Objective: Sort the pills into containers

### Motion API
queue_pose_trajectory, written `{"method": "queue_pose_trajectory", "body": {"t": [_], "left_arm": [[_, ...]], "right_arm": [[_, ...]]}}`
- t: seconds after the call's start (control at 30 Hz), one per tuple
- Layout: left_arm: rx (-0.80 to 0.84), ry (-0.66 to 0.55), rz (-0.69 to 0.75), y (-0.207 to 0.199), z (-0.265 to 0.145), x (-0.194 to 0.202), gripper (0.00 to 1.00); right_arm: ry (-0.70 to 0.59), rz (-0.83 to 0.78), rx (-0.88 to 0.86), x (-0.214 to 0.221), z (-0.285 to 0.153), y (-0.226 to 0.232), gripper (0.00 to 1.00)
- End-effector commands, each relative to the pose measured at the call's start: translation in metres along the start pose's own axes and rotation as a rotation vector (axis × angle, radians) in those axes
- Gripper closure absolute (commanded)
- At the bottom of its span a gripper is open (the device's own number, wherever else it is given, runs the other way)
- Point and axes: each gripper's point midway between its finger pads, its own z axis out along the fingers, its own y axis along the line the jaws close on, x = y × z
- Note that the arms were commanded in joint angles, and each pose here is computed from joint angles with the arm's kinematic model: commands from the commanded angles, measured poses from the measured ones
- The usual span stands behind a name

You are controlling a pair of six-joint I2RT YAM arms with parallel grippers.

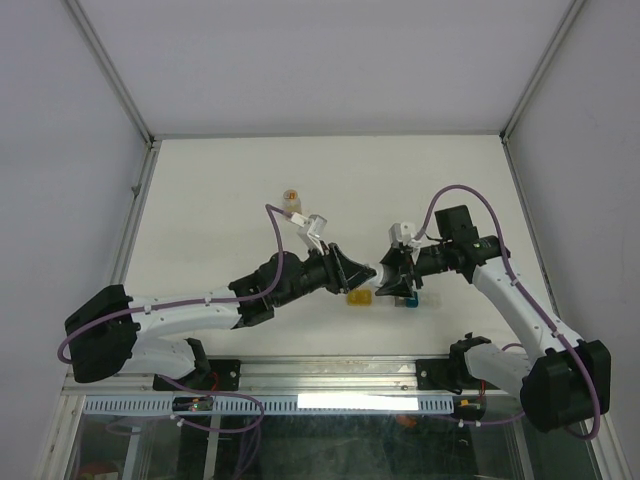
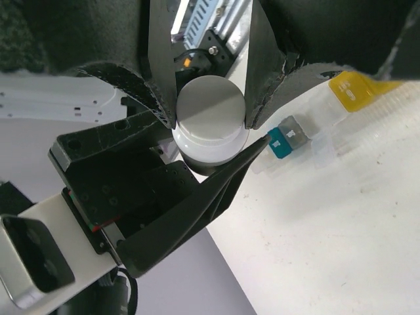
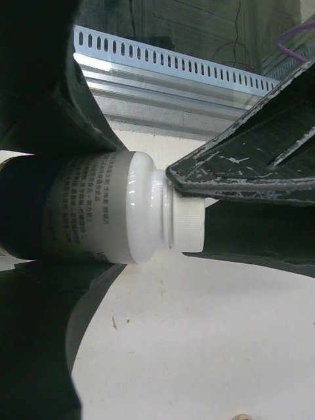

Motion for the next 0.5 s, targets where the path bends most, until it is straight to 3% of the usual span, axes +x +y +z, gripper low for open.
{"method": "queue_pose_trajectory", "body": {"t": [0.0, 0.47], "left_arm": [[0.033, -0.173, -0.175, -0.035, -0.004, -0.059, 1.00], [-0.042, -0.094, -0.387, -0.047, 0.008, -0.057, 1.00]], "right_arm": [[0.010, 0.009, 0.017, -0.004, -0.003, -0.004, 1.00], [0.013, 0.009, 0.023, -0.002, -0.003, -0.006, 1.00]]}}
